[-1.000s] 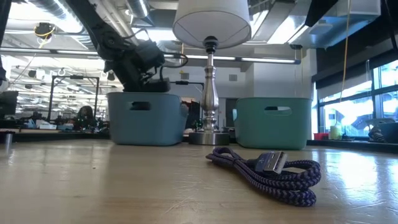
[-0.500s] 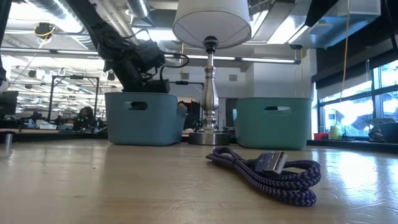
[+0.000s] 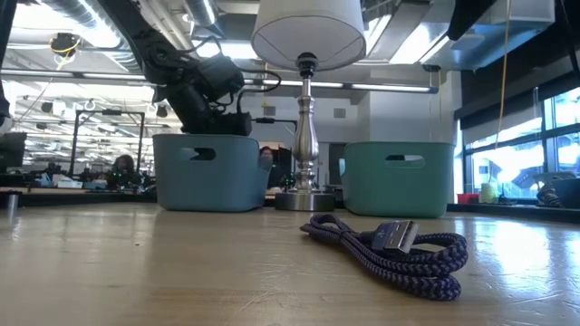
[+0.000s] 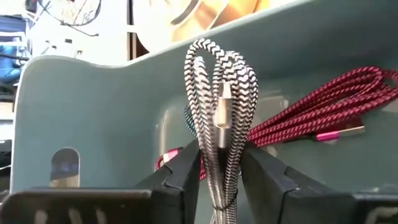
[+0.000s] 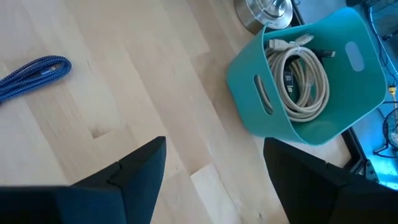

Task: Pick & Place USB Port
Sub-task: Put the white usb cable into the blue bin, then put the purple usb cable into the blue bin

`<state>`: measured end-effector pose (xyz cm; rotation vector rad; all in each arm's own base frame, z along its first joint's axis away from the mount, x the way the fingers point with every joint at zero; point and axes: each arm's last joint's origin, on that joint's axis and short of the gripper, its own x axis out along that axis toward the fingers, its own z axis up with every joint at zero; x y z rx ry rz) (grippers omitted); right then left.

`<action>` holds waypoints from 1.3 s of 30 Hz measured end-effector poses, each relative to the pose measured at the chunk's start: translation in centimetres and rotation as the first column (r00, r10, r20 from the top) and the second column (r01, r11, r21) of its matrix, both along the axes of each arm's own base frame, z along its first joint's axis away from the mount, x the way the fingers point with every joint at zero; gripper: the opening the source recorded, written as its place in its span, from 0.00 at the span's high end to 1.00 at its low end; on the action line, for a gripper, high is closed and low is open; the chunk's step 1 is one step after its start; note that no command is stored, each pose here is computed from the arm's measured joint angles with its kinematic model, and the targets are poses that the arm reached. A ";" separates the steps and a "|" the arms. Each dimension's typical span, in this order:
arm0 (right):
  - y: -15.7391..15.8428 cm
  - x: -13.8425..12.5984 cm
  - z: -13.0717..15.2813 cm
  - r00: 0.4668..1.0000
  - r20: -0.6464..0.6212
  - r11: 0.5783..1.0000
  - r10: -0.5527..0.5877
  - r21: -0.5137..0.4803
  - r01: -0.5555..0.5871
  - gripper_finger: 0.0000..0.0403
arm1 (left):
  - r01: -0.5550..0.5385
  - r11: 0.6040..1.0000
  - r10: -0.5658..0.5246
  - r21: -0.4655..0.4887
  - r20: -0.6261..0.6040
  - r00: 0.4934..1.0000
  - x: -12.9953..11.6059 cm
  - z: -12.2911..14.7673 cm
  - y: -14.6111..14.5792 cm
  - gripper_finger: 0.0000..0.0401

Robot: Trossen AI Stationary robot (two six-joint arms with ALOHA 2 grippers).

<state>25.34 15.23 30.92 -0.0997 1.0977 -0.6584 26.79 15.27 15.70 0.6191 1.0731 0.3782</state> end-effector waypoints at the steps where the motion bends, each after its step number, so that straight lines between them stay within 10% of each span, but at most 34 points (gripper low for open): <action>1: 0.0 0.0 0.0 1.000 -0.002 1.000 0.000 0.002 0.000 0.32 | -0.002 1.000 0.002 0.008 -0.007 1.000 0.0 0.0 0.0 0.73; 15: 0.1 0.0 -0.1 1.000 -0.011 1.000 0.001 0.025 -0.001 0.44 | -0.023 0.987 0.034 0.161 -0.065 0.997 -0.2 1.3 -0.2 0.66; 23: 0.1 0.0 -0.1 1.000 -0.013 1.000 0.004 0.024 -0.004 0.46 | -0.022 0.959 0.019 0.282 0.012 1.000 0.4 6.4 -0.9 0.68; 39: 1.3 -0.8 -0.1 1.000 0.001 0.999 0.027 0.033 -0.027 0.46 | -0.043 0.994 0.036 0.096 0.070 0.997 -3.8 11.6 -8.3 0.70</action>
